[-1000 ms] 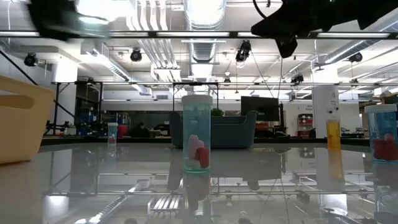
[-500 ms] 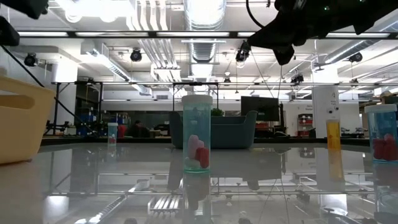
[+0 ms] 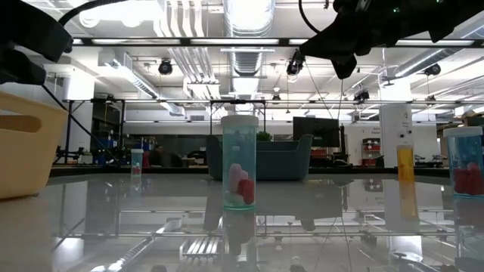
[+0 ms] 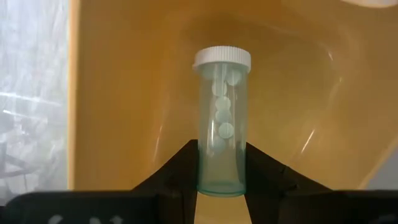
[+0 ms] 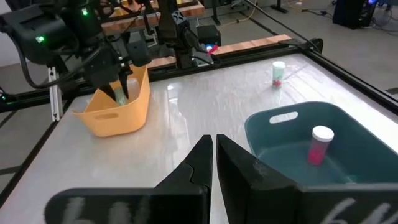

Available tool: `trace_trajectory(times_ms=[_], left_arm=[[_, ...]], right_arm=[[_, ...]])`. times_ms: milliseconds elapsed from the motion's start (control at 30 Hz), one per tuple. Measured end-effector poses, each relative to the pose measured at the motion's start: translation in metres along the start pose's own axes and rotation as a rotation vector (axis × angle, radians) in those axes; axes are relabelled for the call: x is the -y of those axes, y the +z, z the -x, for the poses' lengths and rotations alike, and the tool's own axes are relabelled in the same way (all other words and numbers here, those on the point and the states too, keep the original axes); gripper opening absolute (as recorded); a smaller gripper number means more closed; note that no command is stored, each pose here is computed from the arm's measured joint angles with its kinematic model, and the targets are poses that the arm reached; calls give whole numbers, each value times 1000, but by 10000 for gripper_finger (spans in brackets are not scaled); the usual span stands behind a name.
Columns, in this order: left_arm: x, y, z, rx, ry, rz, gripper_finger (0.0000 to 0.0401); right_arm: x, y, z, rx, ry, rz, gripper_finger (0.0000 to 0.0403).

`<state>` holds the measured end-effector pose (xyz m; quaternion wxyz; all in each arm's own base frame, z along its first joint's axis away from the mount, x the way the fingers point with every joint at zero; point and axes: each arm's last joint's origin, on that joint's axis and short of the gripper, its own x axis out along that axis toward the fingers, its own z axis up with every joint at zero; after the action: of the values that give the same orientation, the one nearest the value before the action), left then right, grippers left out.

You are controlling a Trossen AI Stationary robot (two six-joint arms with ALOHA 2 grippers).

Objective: Pick and place medicine bottles into bin by pill shape (circle, oval)
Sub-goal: Put the green tablet bottle into the yellow bin, then put the orange capsule bottle into the blue bin

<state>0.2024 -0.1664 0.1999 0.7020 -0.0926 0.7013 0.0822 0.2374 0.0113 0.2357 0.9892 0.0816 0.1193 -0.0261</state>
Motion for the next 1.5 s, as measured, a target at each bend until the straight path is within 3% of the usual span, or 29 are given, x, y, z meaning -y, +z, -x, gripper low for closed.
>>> trace_trajectory(times_ms=[233,600,867,1167,1333,1500], left_arm=[[0,0,0,2,-3,-38,92],[1,1,3,7,-9,-78,184],[5,11,24,74,-29,-85,181],[2,31,48,301,86,-204,153],[-1,42,60,524,228,-313,131],[-9,55,75,725,259,-408,107]], right_arm=[[0,0,0,0,0,3,13],[0,0,0,-3,-1,4,13],[0,-1,0,-10,-3,-4,13],[-3,-7,-2,-61,4,-8,13],[-5,-9,-2,-76,12,-28,13],[-5,-10,-1,-106,6,-74,13]])
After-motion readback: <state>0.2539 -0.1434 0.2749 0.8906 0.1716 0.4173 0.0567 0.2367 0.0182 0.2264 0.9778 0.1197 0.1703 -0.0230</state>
